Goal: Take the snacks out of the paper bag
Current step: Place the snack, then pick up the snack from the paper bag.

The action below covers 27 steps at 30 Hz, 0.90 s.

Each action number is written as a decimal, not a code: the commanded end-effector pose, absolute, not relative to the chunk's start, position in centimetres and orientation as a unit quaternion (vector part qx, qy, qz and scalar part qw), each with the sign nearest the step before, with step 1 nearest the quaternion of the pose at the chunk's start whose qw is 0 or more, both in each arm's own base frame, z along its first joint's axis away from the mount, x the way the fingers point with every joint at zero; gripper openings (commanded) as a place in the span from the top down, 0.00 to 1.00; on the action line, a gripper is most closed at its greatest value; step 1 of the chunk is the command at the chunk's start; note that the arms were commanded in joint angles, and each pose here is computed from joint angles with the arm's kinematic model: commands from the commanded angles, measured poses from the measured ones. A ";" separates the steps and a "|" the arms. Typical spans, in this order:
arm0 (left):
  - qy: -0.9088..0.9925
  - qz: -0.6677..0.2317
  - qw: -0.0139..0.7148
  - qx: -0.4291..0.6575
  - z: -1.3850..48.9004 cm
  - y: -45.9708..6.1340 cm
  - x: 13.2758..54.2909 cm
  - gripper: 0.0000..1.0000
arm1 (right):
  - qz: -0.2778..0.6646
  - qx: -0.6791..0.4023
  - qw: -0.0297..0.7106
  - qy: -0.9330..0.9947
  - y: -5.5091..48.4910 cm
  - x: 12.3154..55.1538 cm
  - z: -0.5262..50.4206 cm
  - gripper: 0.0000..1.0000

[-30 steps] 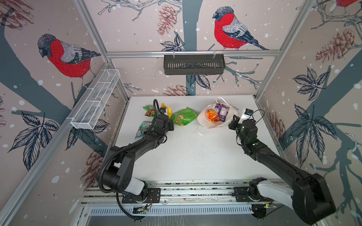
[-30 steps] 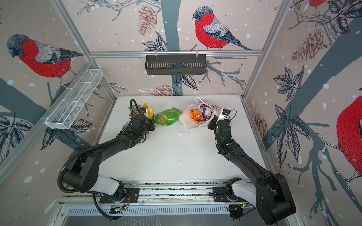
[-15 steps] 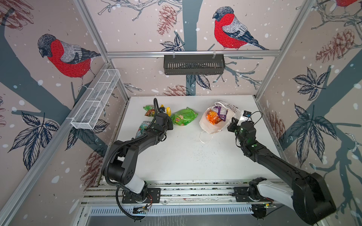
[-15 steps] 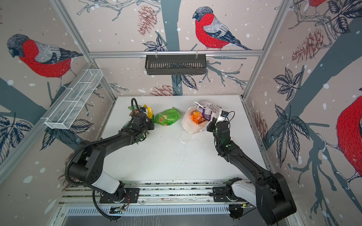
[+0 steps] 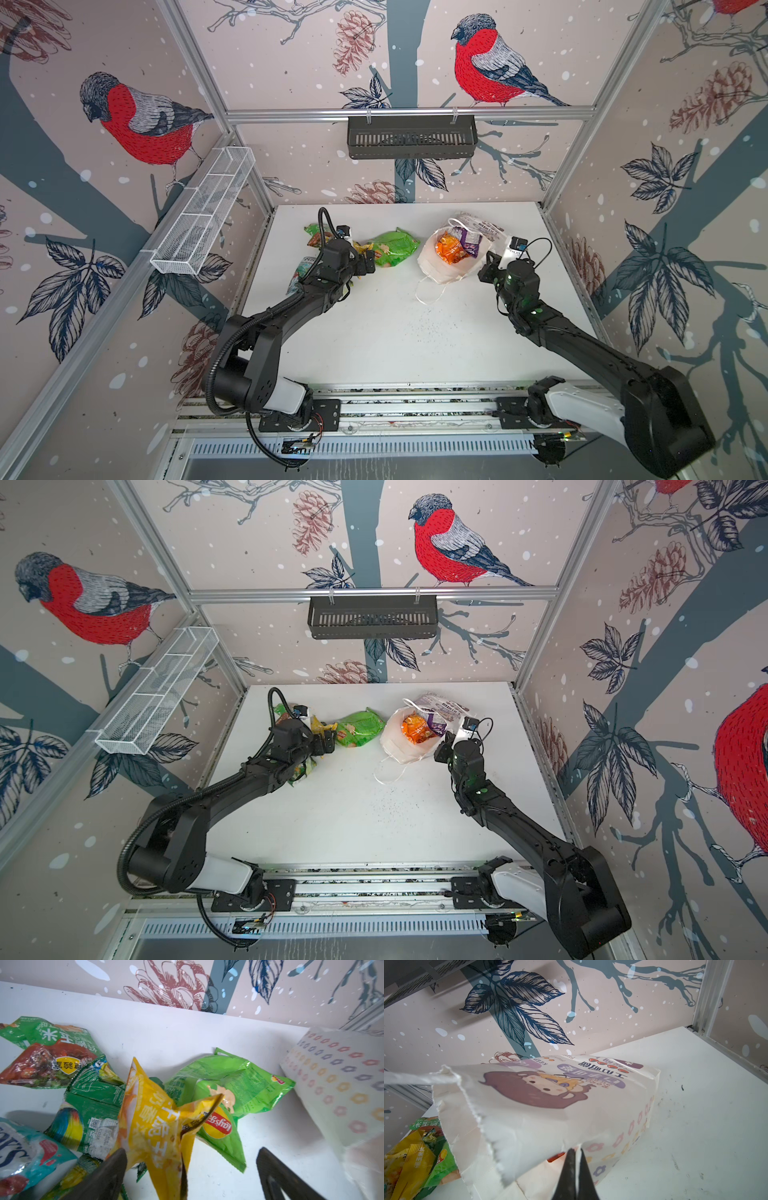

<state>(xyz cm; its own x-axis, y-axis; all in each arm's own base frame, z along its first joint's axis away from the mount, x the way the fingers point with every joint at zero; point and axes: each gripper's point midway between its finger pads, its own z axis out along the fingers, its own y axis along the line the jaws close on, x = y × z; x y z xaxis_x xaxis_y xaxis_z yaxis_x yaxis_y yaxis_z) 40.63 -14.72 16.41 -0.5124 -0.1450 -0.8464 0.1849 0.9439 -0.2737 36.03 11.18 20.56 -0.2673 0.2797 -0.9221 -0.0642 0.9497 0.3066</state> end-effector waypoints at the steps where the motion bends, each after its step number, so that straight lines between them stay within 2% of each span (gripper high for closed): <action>1: 0.824 -0.219 0.522 0.030 19.2 -16.7 39.9 0.03 | 0.133 0.057 0.613 0.776 11.5 36.1 21.0 1.00; 11: 0.801 -0.258 0.534 0.082 22.6 -21.2 35.8 0.05 | 0.141 -0.002 0.621 0.771 14.0 34.5 20.3 1.00; 22: 0.817 -0.294 0.469 0.159 18.0 -28.5 31.2 0.06 | 0.144 -0.019 0.628 0.765 14.4 32.9 19.6 1.00; 27: 0.804 -0.292 0.480 0.196 17.3 -31.3 29.3 0.07 | 0.147 -0.017 0.620 0.771 14.6 33.0 19.1 1.00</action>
<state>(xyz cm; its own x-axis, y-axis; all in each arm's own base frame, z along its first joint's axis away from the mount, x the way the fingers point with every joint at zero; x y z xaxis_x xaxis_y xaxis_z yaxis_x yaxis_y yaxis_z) 29.27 -30.35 16.08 -0.5258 0.0632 -0.8483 0.5797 0.7564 -0.3030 32.78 14.49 18.32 -0.2571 0.1361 -0.9567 -0.2061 0.9595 0.1919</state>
